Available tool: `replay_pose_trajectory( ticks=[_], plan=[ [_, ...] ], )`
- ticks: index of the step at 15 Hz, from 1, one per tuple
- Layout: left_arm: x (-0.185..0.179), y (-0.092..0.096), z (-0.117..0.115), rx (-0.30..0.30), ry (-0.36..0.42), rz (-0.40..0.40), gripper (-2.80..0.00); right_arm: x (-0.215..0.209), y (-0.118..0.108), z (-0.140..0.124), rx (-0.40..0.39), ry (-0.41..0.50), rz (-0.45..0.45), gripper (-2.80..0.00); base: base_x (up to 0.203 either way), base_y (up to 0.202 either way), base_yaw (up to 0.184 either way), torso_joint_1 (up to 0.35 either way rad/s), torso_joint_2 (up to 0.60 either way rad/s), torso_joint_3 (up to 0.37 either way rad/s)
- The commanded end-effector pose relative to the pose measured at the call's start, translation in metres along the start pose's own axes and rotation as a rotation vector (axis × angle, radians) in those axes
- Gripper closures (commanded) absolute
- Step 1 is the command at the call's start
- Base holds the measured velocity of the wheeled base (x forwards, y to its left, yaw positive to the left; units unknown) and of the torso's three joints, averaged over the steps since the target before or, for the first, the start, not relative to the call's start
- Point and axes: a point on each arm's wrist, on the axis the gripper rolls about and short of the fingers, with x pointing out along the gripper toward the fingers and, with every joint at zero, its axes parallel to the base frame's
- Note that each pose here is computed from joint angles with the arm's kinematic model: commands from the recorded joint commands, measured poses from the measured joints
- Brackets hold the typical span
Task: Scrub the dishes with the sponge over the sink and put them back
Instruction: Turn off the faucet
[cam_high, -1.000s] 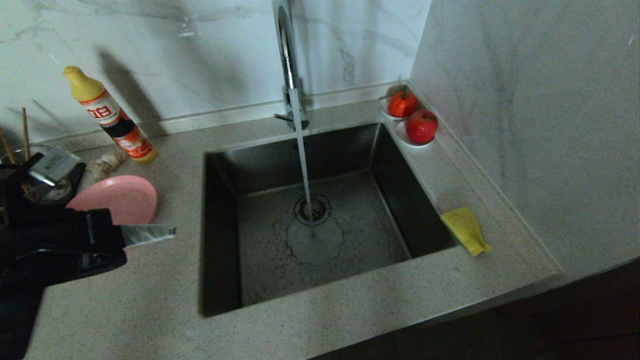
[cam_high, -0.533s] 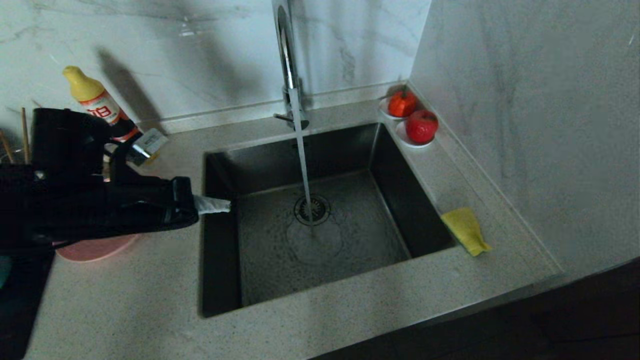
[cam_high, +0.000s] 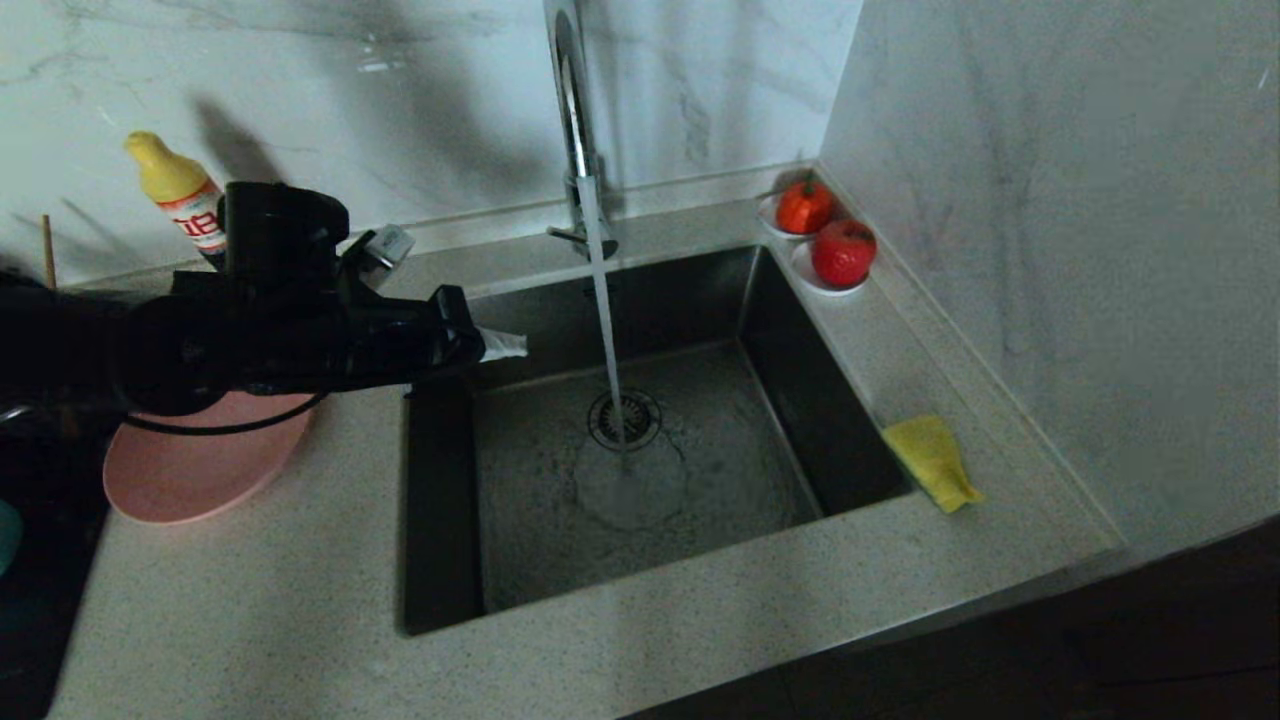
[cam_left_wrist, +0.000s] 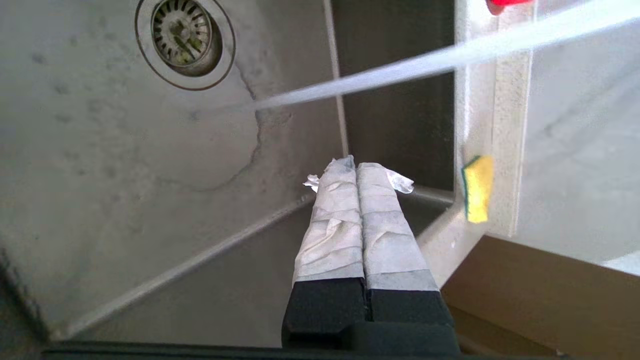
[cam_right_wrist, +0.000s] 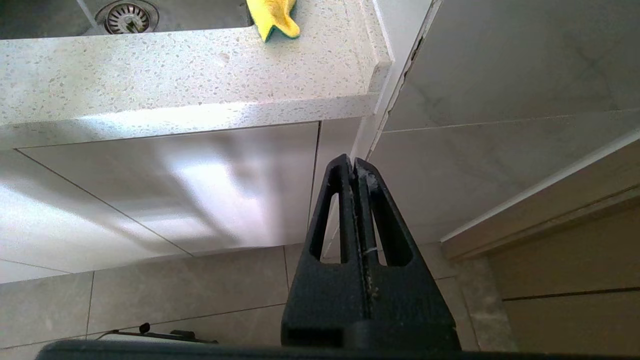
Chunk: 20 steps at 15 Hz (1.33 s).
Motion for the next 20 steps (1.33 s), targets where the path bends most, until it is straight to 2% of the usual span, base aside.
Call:
replay_pose_trajectory(
  ticks=[1,5,14,20],
  plan=[
    [0.013,0.005,0.005,-0.017,-0.005,-0.008,0.0,0.0,0.0,0.0,-0.001,0.002,0.001,0.0,0.0,0.0,0.0,0.0,0.0,0.0],
    [0.025,0.001,0.024,-0.069,-0.1,-0.072,0.0,0.0,0.0,0.0,-0.001,0.002,0.001,0.0,0.0,0.0,0.0,0.0,0.0,0.0],
    [0.05,0.005,0.045,-0.107,-0.191,-0.15,0.0,0.0,0.0,0.0,-0.001,0.002,0.001,0.0,0.0,0.0,0.0,0.0,0.0,0.0],
    [0.069,0.011,0.049,-0.117,-0.232,-0.116,0.0,0.0,0.0,0.0,-0.001,0.002,0.001,0.0,0.0,0.0,0.0,0.0,0.0,0.0]
  ],
)
